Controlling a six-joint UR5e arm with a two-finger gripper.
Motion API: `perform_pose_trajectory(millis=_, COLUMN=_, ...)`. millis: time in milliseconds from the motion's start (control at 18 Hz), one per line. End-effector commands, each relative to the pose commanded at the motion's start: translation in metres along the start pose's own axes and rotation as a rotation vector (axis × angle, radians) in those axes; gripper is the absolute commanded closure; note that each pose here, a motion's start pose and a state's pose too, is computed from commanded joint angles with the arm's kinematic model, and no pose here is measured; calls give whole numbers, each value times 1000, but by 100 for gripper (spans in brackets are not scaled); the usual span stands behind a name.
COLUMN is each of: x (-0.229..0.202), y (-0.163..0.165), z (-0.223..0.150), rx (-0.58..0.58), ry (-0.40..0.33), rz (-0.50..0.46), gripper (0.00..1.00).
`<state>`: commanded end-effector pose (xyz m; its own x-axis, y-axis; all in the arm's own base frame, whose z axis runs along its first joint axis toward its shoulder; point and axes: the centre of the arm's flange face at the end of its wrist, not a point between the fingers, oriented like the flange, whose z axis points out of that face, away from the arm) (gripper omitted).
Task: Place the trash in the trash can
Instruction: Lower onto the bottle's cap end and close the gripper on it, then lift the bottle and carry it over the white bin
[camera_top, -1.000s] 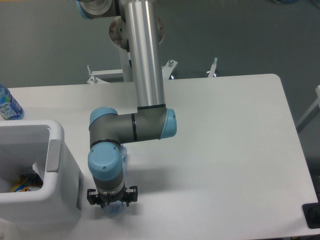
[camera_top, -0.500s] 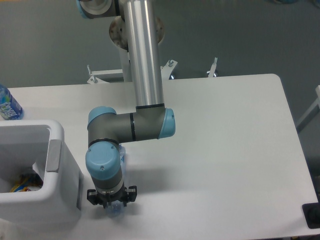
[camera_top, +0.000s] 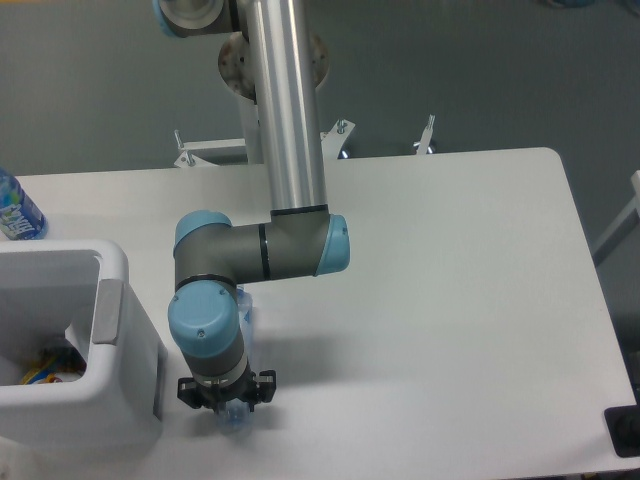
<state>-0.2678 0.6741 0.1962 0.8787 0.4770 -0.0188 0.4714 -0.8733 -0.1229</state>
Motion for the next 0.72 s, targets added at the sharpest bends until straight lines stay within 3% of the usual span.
perform_pose_trajectory(millis=500, x=-42, y=-3, z=-66, rx=88, ry=-35, rz=33, gripper=45)
perform_pose_trajectory(millis=722, x=-90, y=-6, z=-144, rx=205, ry=-66, rz=1, gripper=45)
